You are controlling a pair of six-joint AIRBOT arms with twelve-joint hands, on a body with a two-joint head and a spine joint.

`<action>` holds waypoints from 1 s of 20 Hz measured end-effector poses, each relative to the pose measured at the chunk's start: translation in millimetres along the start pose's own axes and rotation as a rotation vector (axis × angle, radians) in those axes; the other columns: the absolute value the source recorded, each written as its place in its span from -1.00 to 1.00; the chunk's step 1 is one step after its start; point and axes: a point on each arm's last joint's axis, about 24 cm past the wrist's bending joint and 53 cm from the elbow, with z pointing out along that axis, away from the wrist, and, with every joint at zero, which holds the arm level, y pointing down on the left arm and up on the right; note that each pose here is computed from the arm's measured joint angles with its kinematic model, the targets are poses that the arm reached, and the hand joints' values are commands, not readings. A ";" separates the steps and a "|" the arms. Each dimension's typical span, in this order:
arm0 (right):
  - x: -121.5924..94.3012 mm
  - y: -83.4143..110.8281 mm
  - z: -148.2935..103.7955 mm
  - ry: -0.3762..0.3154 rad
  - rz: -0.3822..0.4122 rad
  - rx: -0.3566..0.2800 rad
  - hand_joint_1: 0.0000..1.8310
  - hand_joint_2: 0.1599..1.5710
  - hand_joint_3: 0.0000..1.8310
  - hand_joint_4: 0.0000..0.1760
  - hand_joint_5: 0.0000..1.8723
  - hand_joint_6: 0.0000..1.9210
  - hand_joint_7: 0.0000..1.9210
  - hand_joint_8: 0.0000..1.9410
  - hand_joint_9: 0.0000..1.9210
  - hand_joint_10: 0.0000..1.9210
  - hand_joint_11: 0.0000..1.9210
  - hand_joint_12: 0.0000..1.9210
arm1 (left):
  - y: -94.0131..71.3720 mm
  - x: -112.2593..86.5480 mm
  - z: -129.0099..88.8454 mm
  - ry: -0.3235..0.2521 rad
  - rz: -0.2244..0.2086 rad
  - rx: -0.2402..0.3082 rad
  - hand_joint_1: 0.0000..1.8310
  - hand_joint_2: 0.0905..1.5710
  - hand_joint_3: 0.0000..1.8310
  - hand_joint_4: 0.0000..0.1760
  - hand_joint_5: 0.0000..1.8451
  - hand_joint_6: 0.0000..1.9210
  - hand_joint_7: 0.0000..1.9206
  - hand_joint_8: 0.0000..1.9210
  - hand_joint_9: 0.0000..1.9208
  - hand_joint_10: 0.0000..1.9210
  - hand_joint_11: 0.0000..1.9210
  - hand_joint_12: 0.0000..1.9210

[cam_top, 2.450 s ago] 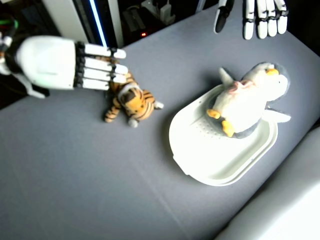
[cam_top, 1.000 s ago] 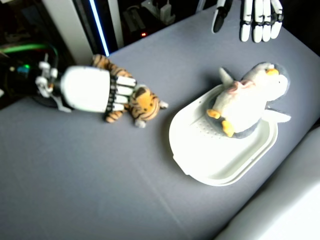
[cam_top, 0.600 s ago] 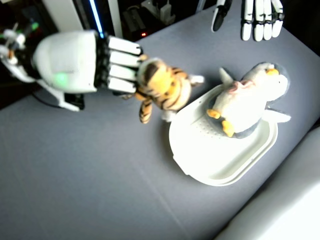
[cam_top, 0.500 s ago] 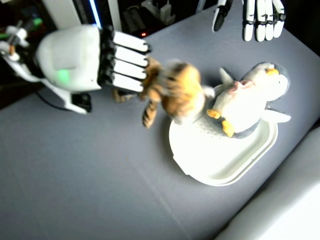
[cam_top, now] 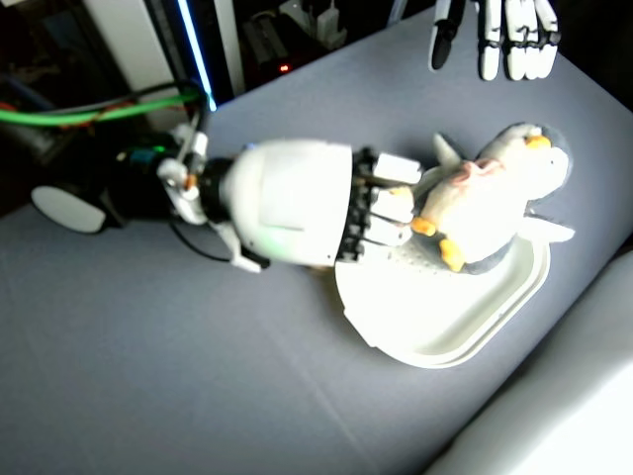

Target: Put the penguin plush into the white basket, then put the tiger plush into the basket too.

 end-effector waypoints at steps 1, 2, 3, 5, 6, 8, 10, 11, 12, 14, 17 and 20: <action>-0.9 5.5 -3.4 0.003 -0.004 -0.015 0.51 0.32 -1.00 -0.31 -0.48 0.88 -0.40 1.00 -0.29 1.00 -0.23 1.00 | -0.6 1.7 -1.6 0.003 -0.004 0.001 -0.06 0.21 -1.00 -0.30 -0.66 -1.00 -0.70 -1.00 -0.78 -1.00 -1.00 -0.34; -5.1 9.3 -9.6 0.001 -0.012 -0.024 0.50 0.31 -1.00 -0.70 -0.46 0.71 -0.42 0.89 -0.35 0.96 -0.29 1.00 | 0.7 3.6 -3.1 0.008 -0.005 -0.003 -0.06 0.21 -1.00 -0.22 -0.66 -1.00 -0.71 -1.00 -0.77 -1.00 -1.00 -0.34; -17.8 18.7 -20.4 -0.025 -0.028 -0.047 0.34 0.43 -1.00 -1.00 -0.28 0.40 -0.11 0.39 -0.23 0.49 -0.32 0.80 | 5.1 2.2 -4.8 0.001 -0.011 -0.020 -0.04 0.22 -1.00 -0.20 -0.66 -1.00 -0.71 -1.00 -0.78 -1.00 -1.00 -0.38; -23.9 24.8 -28.5 -0.039 -0.035 -0.061 0.32 0.47 -1.00 -1.00 -0.24 0.28 -0.07 0.35 -0.22 0.24 -0.42 0.64 | 5.6 -0.4 -5.1 -0.011 -0.014 -0.021 -0.04 0.22 -1.00 -0.21 -0.66 -1.00 -0.71 -1.00 -0.78 -1.00 -1.00 -0.39; -25.5 28.7 -35.3 -0.039 -0.046 -0.069 0.32 0.49 -1.00 -1.00 -0.26 0.28 -0.08 0.37 -0.24 0.08 -0.54 0.53 | 5.3 -1.6 -5.3 -0.016 -0.017 -0.019 -0.03 0.23 -1.00 -0.13 -0.67 -1.00 -0.73 -1.00 -0.78 -1.00 -1.00 -0.43; -23.4 33.1 -50.7 -0.021 -0.062 -0.069 0.18 0.36 -1.00 -1.00 -0.34 -0.69 -0.24 -0.39 -0.23 -0.57 -0.58 -0.07 | 4.5 0.0 -7.4 -0.012 -0.018 -0.014 -0.02 0.22 -1.00 -0.05 -0.66 -1.00 -0.70 -1.00 -0.74 -0.99 -1.00 -0.32; -21.7 37.6 -66.6 -0.002 -0.072 -0.069 0.07 0.33 -1.00 -0.81 -0.39 -0.97 -0.35 -0.94 -0.30 -0.91 -0.64 -0.20 | 4.4 1.7 -8.0 -0.010 -0.025 -0.019 -0.03 0.20 -1.00 -0.12 -0.66 -1.00 -0.69 -1.00 -0.71 -0.99 -1.00 -0.24; -19.7 38.3 -70.6 0.002 -0.067 -0.069 0.07 0.33 -1.00 -0.81 -0.39 -0.97 -0.35 -0.94 -0.30 -0.91 -0.64 -0.20 | 5.0 1.4 -8.8 -0.012 -0.025 -0.020 -0.03 0.20 -1.00 -0.12 -0.66 -1.00 -0.69 -1.00 -0.71 -0.99 -1.00 -0.24; -16.9 39.4 -73.4 0.006 -0.062 -0.073 0.05 0.33 -1.00 -0.92 -0.42 -0.99 -0.37 -0.98 -0.33 -0.96 -0.66 -0.21 | 5.8 1.6 -9.6 -0.013 -0.029 -0.024 -0.01 0.20 -1.00 -0.16 -0.65 -1.00 -0.68 -0.99 -0.70 -0.99 -1.00 -0.23; -14.6 39.7 -73.5 0.012 -0.064 -0.076 -0.10 0.29 -1.00 -0.90 -0.48 -1.00 -0.44 -1.00 -0.41 -1.00 -0.69 -0.34 | 6.8 2.6 -10.7 -0.010 -0.034 -0.027 -0.02 0.20 -1.00 -0.52 -0.64 -1.00 -0.67 -1.00 -0.72 -1.00 -1.00 -0.24; -20.7 38.0 -73.7 -0.004 -0.068 -0.073 -0.06 0.21 -1.00 -0.70 -0.49 -1.00 -0.46 -1.00 -0.46 -1.00 -0.64 -0.55 | 7.6 2.3 -10.8 -0.016 -0.044 -0.032 0.01 0.19 -1.00 -0.44 -0.61 -0.99 -0.66 -1.00 -0.72 -1.00 -1.00 -0.19; -25.9 30.3 -70.9 -0.021 -0.082 -0.068 0.02 0.15 -1.00 -0.31 -0.52 -1.00 -0.48 -1.00 -0.47 -1.00 -0.50 -0.85 | 9.0 5.6 -11.7 -0.009 -0.047 -0.037 0.02 0.19 -1.00 -0.31 -0.61 -1.00 -0.67 -1.00 -0.72 -1.00 -1.00 -0.18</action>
